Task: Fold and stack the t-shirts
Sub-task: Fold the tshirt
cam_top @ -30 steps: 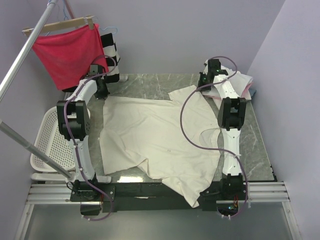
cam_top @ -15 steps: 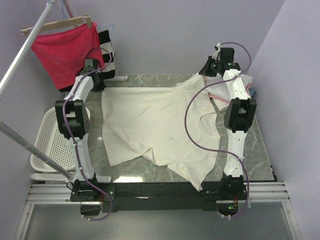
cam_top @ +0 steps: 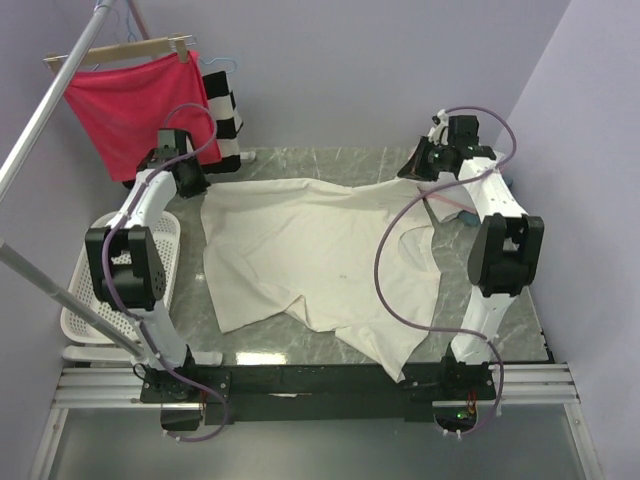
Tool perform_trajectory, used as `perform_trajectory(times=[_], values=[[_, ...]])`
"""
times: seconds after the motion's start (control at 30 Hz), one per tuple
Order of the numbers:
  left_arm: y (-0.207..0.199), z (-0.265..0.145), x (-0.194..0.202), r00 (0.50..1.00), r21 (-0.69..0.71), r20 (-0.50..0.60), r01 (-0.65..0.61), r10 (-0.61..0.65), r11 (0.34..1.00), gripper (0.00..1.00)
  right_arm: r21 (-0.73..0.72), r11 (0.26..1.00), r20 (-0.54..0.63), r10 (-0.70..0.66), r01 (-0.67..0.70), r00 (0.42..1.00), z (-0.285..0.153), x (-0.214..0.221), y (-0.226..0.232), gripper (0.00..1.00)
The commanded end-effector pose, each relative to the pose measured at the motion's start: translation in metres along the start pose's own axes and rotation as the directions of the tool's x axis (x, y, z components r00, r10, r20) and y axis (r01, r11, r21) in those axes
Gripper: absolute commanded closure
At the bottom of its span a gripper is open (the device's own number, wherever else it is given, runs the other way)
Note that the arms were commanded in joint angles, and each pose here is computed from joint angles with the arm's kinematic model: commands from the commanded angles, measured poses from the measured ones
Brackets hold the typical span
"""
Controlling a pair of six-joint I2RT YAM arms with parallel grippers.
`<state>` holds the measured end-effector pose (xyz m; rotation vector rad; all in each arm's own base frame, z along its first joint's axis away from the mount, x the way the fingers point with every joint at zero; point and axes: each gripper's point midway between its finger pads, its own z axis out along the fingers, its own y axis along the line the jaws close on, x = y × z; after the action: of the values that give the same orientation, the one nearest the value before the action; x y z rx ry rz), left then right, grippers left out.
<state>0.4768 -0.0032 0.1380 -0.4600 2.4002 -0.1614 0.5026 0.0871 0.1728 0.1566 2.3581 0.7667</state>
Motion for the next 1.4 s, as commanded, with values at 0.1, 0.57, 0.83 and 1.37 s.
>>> perform_trajectory(times=[0.1,0.57,0.83,1.37], values=[[0.010,-0.020,0.025,1.000,-0.010,-0.016,0.020,-0.020,1.000,0.99,0.050,0.998,0.097,-0.038,0.034,0.995,-0.049,0.006,0.016,1.00],[0.069,-0.021,0.100,0.987,-0.260,-0.140,0.036,-0.075,0.965,0.99,0.389,0.911,-0.098,0.185,-0.134,0.978,-0.042,0.149,-0.076,1.00],[0.098,-0.024,0.111,0.985,-0.407,-0.148,0.016,-0.084,0.913,0.99,0.593,0.794,-0.075,0.224,-0.137,0.972,-0.047,0.170,-0.123,1.00],[0.035,-0.048,0.052,0.999,-0.151,-0.011,0.039,-0.041,0.988,0.26,0.324,0.943,-0.040,0.101,-0.082,0.994,-0.031,0.129,-0.055,0.32]])
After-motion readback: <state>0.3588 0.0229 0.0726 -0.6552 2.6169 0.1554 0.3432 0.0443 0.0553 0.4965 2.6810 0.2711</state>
